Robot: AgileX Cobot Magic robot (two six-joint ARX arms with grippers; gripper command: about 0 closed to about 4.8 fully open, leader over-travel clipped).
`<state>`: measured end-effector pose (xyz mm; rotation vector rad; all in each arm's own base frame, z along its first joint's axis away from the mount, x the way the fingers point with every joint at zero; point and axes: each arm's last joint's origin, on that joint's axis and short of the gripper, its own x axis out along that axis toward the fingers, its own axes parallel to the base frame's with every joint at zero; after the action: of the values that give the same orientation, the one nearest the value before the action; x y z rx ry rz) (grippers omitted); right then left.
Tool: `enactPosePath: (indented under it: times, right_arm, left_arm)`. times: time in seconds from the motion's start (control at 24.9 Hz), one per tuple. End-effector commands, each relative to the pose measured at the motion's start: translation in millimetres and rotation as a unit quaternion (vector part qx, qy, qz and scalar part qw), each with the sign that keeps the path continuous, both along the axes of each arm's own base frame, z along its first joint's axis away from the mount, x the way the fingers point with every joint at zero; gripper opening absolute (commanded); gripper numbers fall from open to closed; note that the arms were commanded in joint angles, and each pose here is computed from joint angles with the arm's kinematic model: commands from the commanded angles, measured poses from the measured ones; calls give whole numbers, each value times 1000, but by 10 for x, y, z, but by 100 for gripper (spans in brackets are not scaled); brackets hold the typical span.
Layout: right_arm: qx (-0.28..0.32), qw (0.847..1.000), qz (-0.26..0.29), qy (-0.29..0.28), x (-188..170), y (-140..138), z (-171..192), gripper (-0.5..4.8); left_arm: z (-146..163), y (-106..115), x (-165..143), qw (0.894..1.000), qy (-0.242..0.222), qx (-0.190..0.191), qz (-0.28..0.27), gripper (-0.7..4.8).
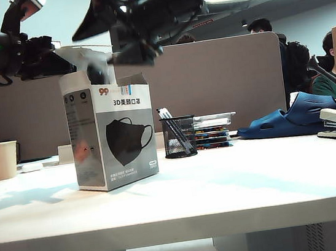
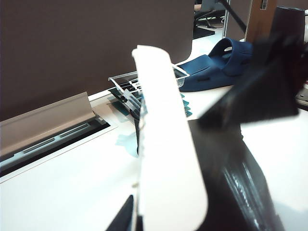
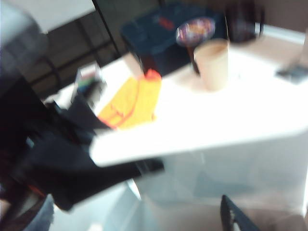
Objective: Put the mask into the mask box.
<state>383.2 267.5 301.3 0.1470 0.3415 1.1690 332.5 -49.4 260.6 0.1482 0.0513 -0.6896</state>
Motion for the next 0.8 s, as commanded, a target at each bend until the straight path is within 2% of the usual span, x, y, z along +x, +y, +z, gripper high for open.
enactPosePath:
  times: [0.04,0.24,0.36,0.44,0.48,0.52,0.56,0.6,0.68,0.72,0.8]
  right_arm:
    - [21,999,3,-32,-62,-30,207,479]
    - [27,999,-1,-43,-111,-66,324,479]
    - [30,998,-24,-57,-132,-128,429,469]
    - [33,995,-56,-74,-154,-218,559,323]
    - [35,994,-63,-79,-157,-265,606,227]
    - [35,993,-70,-90,-160,-319,657,82]
    - [32,992,-71,-101,-172,-353,697,-20]
    - [28,990,-76,-113,-187,-405,750,0]
    - [23,987,-95,-124,-201,-493,824,-9]
    - [20,986,-108,-127,-212,-542,863,-9]
    - [18,983,-124,-131,-222,-638,929,-9]
  left_arm:
    - [-4,1,-7,1000,9,1,-2,-7]
    - [-2,2,-5,1000,8,1,1,-7]
    - [-1,2,-5,1000,7,1,1,-7]
    - [1,2,-5,1000,7,1,1,-6]
    - [1,2,-5,1000,7,1,1,-5]
    - [1,2,-5,1000,7,1,1,-5]
    - [1,2,-5,1000,7,1,1,-1]
    - [1,2,-6,1000,7,1,0,17]
    - [1,0,-7,1000,7,0,-3,76]
    - [1,0,-7,1000,7,0,-4,133]
    - [1,0,-7,1000,7,0,-5,207]
